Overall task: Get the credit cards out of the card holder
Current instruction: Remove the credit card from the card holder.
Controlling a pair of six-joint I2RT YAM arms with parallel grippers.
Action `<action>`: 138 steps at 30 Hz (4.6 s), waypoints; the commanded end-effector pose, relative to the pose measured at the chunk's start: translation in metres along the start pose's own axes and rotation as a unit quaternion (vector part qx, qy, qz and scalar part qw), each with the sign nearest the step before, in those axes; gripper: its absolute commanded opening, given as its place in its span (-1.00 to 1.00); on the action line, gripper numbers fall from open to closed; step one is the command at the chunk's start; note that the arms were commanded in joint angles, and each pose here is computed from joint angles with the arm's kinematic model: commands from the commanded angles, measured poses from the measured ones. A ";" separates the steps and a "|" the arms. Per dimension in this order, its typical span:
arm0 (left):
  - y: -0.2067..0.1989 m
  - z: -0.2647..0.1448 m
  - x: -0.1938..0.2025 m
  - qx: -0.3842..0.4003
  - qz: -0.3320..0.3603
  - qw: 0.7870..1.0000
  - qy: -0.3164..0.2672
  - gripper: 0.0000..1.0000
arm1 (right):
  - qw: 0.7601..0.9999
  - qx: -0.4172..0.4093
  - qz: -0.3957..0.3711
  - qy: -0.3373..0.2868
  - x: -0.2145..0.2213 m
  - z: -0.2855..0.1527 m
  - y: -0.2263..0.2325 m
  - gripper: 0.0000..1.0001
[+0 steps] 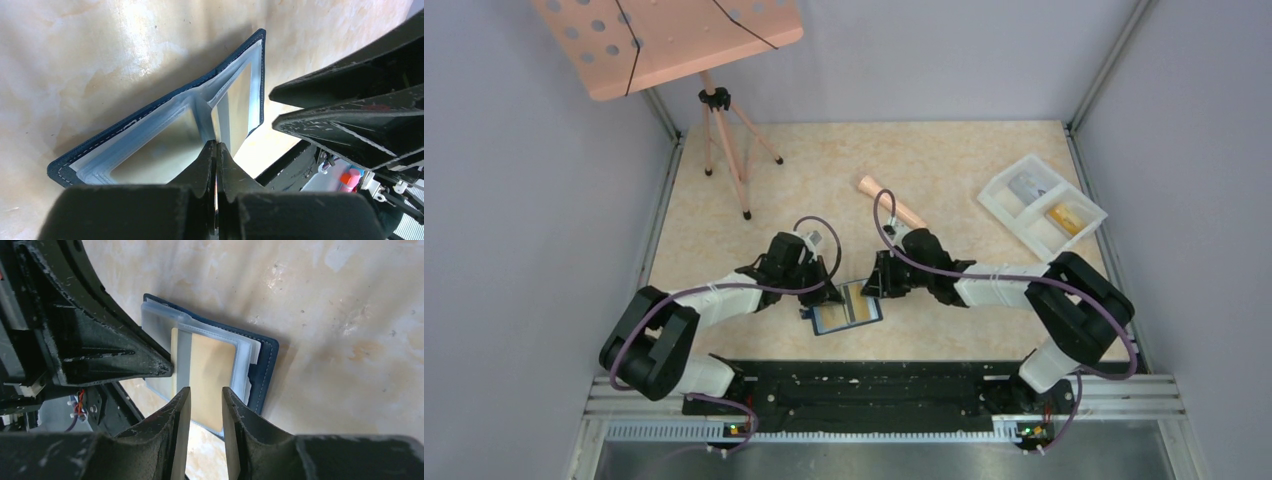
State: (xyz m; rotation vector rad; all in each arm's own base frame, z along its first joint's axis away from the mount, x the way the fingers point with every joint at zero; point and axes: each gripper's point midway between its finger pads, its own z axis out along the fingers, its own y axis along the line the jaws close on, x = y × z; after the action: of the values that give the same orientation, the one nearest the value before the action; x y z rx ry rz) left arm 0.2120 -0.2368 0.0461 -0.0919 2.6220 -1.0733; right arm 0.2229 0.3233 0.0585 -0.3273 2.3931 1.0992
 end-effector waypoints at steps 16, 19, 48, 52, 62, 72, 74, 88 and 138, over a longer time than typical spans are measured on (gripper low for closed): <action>-0.029 0.006 -0.018 0.078 -0.004 0.996 -0.031 -0.55 | 0.999 -0.005 0.026 0.020 0.017 0.029 -0.017 -0.57; -0.028 0.008 -0.019 0.077 -0.008 0.996 -0.031 -0.53 | 0.999 -0.002 0.032 0.022 0.020 0.029 -0.021 -0.65; -0.008 -0.013 -0.012 0.051 -0.015 0.998 -0.045 -0.79 | 0.997 0.049 0.057 0.032 0.033 0.031 -0.049 -0.83; -0.006 -0.016 -0.010 0.052 -0.015 0.997 -0.046 -0.78 | 0.997 0.049 0.057 0.032 0.033 0.031 -0.049 -0.82; -0.009 -0.020 -0.012 0.058 -0.017 0.997 -0.050 -0.79 | 0.997 0.049 0.056 0.032 0.033 0.031 -0.049 -0.83; -0.001 -0.025 -0.010 0.041 -0.021 0.997 -0.057 -0.60 | 0.997 0.047 0.054 0.031 0.031 0.031 -0.047 -0.83; -0.001 -0.026 -0.011 0.039 -0.021 0.997 -0.058 -0.60 | 0.997 0.047 0.055 0.031 0.031 0.031 -0.048 -0.83; 0.018 -0.023 -0.022 -0.008 -0.040 0.995 -0.093 -0.36 | 0.998 0.040 0.051 0.026 0.027 0.031 -0.043 -0.83; 0.023 -0.001 -0.023 -0.008 -0.070 0.992 -0.109 -0.72 | 0.997 0.037 0.057 0.028 0.031 0.032 -0.045 -0.83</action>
State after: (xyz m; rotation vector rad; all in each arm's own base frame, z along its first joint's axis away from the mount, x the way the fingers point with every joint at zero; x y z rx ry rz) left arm 0.2324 -0.2177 0.0345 -0.3740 2.4854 -1.0392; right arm 0.2333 0.3334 0.0231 -0.2171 2.4425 1.1480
